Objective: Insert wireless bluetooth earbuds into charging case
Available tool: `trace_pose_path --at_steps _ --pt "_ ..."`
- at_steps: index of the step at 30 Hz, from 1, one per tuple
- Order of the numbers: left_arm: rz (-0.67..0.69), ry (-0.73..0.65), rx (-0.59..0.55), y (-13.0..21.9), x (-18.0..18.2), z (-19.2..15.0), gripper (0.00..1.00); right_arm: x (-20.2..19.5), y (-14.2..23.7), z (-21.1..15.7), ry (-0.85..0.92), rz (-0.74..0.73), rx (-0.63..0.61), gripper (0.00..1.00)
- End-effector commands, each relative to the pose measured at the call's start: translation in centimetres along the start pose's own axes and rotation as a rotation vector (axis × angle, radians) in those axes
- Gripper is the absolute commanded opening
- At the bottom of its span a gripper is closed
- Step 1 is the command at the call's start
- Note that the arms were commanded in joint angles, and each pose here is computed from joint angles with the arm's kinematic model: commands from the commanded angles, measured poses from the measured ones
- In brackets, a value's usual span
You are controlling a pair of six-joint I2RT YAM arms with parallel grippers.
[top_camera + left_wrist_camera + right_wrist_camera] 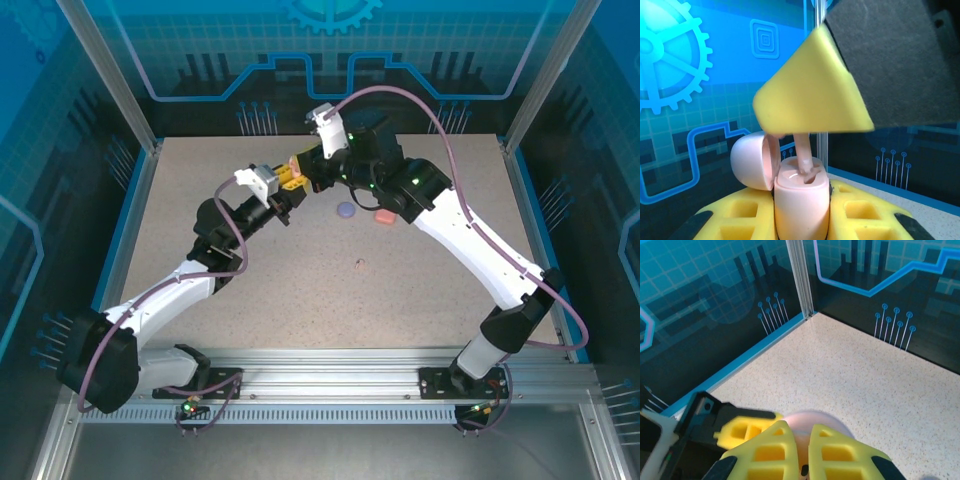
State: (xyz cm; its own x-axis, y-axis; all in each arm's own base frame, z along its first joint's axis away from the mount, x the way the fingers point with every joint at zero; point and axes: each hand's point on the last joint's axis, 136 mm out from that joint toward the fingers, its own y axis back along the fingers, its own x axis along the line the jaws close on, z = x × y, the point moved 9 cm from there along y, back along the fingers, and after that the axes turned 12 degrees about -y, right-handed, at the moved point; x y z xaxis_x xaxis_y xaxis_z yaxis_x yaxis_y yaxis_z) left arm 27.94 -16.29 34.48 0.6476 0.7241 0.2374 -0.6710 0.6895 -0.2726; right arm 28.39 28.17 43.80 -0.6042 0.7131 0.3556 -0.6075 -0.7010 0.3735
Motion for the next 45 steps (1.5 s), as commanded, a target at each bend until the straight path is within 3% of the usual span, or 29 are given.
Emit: trace_pose_path --at_steps 1,21,23,28,31,38,45 --pt "0.000 -0.045 -0.091 -0.1 0.0 2.1 0.00 0.3 0.7 -0.6 0.001 0.007 0.018 0.09" --pt "0.001 -0.036 -0.088 -0.2 0.1 2.1 0.00 1.4 -0.6 -1.5 0.123 0.077 0.098 0.12" --pt "0.000 -0.035 -0.085 -0.2 0.1 2.0 0.00 1.3 -0.6 -1.3 0.118 0.063 0.094 0.20" --pt "-0.003 -0.034 -0.078 -0.3 0.0 1.8 0.00 1.2 1.1 1.0 0.046 0.034 0.005 0.52" --pt "0.001 -0.032 -0.078 -0.3 0.0 1.7 0.00 1.0 3.4 2.9 -0.014 0.032 -0.075 0.63" --pt "0.009 -0.033 -0.074 -0.3 0.1 1.5 0.00 -2.0 8.0 4.2 -0.169 -0.043 -0.172 0.72" --pt "0.022 -0.034 -0.082 -0.2 0.2 1.5 0.00 -6.8 6.8 -0.2 -0.340 -0.204 -0.088 0.73"
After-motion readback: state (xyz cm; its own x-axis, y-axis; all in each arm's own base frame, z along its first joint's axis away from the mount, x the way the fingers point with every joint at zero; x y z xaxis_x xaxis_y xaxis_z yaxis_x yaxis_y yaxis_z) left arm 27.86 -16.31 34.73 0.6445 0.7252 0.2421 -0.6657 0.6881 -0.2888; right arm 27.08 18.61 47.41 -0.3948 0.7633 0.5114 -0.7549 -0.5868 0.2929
